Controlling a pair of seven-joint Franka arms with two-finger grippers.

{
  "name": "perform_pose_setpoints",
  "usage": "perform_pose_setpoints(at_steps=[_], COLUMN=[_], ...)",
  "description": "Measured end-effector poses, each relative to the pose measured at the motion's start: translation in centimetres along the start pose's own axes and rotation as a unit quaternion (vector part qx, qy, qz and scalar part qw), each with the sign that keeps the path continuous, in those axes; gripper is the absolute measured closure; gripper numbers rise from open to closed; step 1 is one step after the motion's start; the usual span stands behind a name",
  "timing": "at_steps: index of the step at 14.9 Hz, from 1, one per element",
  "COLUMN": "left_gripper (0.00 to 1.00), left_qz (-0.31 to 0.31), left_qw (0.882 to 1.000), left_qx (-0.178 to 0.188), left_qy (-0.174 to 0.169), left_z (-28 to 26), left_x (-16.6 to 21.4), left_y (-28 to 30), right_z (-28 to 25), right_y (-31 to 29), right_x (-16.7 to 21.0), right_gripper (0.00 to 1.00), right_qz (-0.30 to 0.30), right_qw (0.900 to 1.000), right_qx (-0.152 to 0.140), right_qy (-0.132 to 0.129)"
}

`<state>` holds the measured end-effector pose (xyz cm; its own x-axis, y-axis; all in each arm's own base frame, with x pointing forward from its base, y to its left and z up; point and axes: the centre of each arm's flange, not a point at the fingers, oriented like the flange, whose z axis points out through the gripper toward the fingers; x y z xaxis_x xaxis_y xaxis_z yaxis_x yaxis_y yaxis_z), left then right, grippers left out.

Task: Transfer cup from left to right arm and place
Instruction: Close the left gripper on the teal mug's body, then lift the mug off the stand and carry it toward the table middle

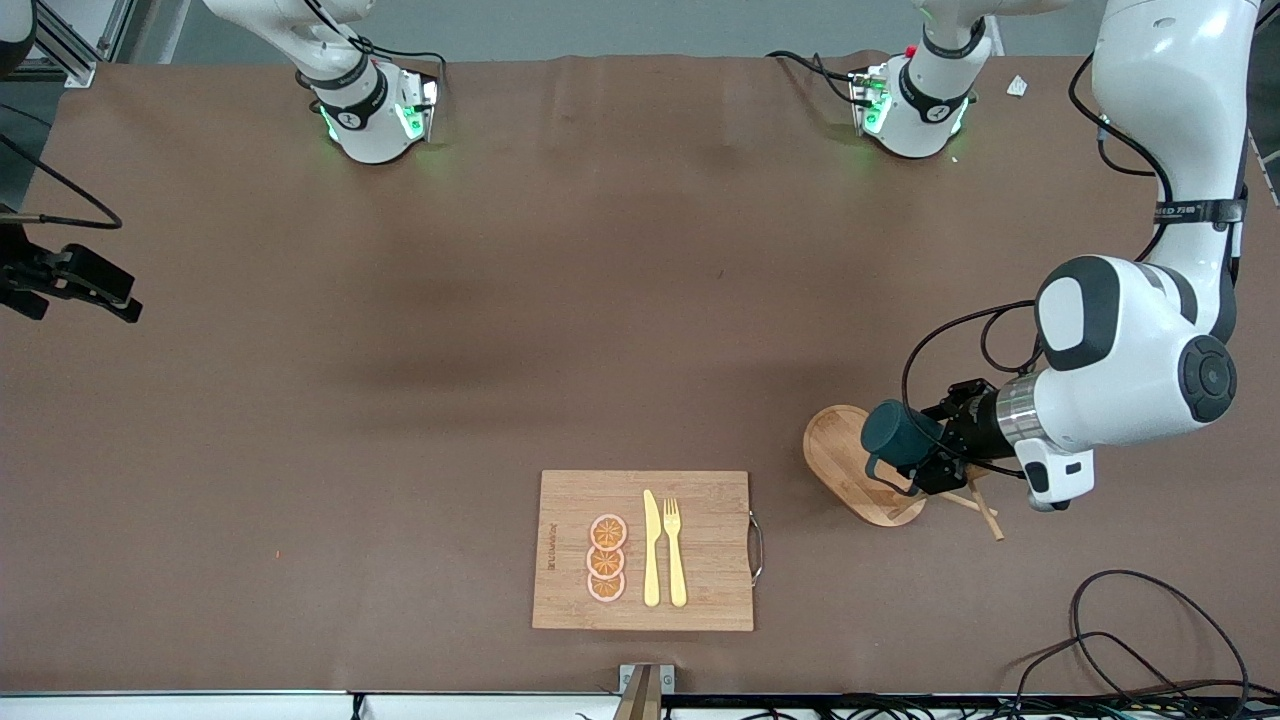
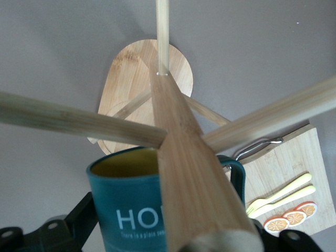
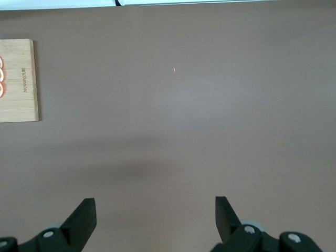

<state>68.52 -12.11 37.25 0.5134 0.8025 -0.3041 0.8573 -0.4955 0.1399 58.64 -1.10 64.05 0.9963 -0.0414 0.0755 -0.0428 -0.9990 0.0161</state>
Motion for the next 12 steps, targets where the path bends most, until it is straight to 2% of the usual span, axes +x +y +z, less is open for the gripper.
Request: perform_pose_setpoints(at_steps=[4, 7, 9, 12], left_gripper=[0.12, 0.12, 0.12, 0.12], left_qz=[0.002, -0.002, 0.005, 0.011], left_qw=[1.000, 1.000, 1.000, 0.999], left_qx=[-0.009, -0.014, -0.008, 0.021], left_qy=[0.002, -0.006, -0.001, 0.046], left_z=[-0.8, -1.8, -1.5, 0.5], left_x=[-0.5, -2.7, -5.7, -13.5], left_y=[0.6, 1.9, 3.0, 4.7], right_z=[0.0, 0.0, 0.0, 0.0], right_y=[0.0, 0.0, -0.1, -0.2], right_x=[0.0, 0.0, 0.0, 0.0], right_gripper=[0.00, 0.00, 0.00, 0.00], right_qz=[0.000, 0.000, -0.001, -0.001], right_qw=[1.000, 1.000, 1.000, 1.000], right_qx=[0.000, 0.000, 0.000, 0.000], right_qy=[0.000, 0.000, 0.000, 0.000])
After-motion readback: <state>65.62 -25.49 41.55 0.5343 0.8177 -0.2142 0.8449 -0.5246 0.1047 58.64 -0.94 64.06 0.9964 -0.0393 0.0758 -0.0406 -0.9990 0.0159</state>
